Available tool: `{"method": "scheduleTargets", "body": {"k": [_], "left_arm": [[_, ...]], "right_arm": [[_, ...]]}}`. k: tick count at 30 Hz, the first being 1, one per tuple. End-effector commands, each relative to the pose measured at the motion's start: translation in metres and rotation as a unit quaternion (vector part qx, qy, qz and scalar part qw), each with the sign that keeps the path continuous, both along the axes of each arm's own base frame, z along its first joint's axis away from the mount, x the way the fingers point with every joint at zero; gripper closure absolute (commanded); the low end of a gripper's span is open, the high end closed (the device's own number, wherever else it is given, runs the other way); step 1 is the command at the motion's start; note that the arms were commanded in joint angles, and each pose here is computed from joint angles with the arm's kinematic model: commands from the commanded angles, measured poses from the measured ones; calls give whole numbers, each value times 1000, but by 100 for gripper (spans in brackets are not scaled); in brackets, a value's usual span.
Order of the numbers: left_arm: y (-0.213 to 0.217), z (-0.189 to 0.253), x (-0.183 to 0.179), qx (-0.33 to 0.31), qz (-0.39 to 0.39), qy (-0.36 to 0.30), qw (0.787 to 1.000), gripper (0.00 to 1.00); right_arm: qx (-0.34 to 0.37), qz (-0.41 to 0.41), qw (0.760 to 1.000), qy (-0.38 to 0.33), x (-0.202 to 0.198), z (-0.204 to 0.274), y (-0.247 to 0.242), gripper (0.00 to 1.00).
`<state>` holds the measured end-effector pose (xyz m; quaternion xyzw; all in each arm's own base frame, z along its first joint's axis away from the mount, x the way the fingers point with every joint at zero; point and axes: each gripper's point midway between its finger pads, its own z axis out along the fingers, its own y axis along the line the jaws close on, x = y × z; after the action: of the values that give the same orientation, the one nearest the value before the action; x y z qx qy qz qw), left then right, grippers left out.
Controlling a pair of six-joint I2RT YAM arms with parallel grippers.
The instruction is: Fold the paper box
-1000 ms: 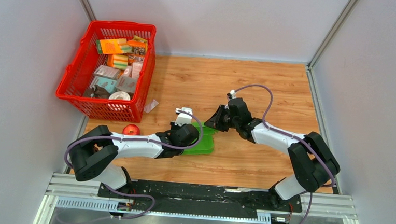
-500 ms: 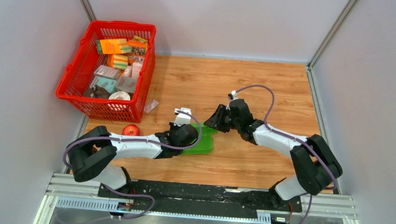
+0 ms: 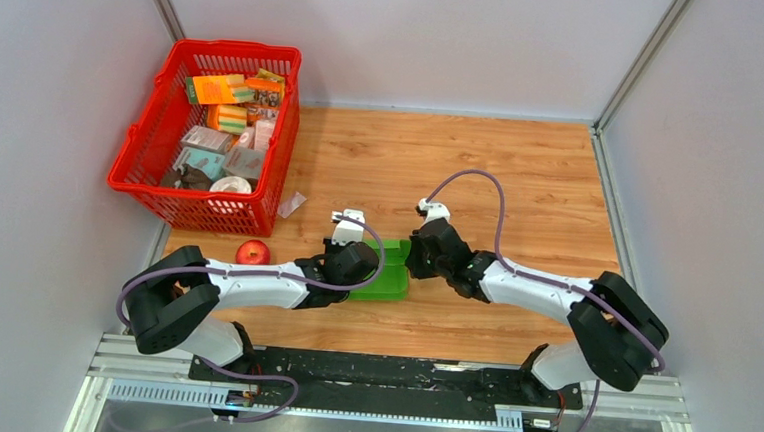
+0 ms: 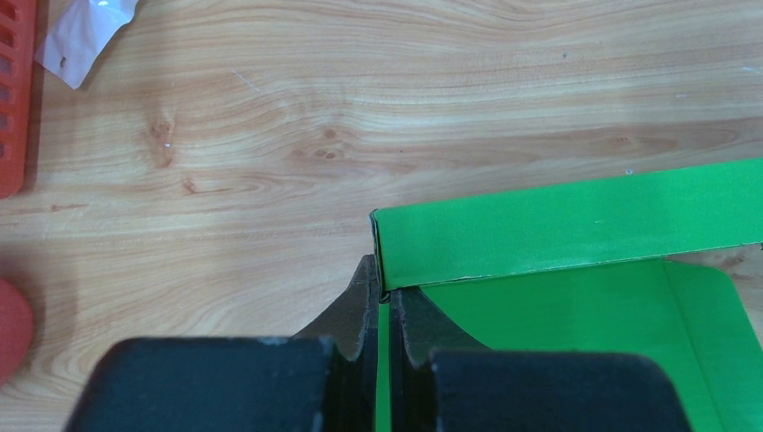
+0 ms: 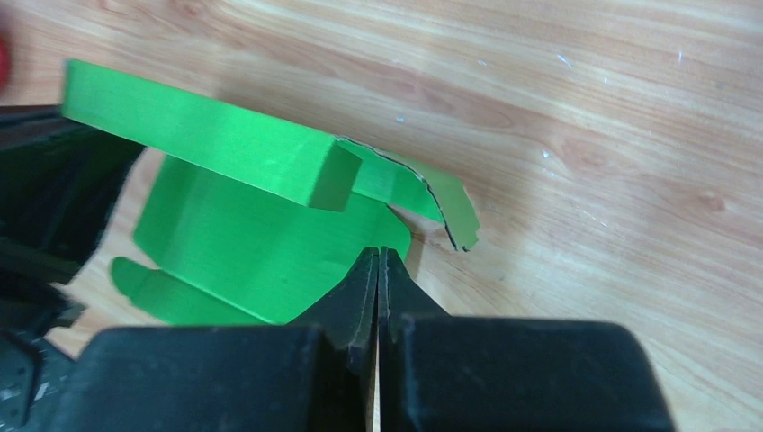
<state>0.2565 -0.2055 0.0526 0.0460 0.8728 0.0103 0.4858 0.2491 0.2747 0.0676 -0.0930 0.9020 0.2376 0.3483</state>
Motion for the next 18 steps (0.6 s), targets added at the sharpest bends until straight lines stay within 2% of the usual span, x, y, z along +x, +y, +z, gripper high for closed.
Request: {"method": "scheduleTargets", "body": {"k": [1, 6, 18], "left_arm": [[2, -10, -7, 8, -1, 22, 1000, 100], [6, -11, -9, 8, 1, 23, 1000, 100], [9, -9, -14, -10, 7, 24, 1000, 100]], "right_arm": [[-68, -57, 996, -33, 22, -5, -18, 100], [-79, -97, 991, -38, 24, -20, -22, 100], [-78, -91, 992, -36, 18, -37, -5, 100]]}}
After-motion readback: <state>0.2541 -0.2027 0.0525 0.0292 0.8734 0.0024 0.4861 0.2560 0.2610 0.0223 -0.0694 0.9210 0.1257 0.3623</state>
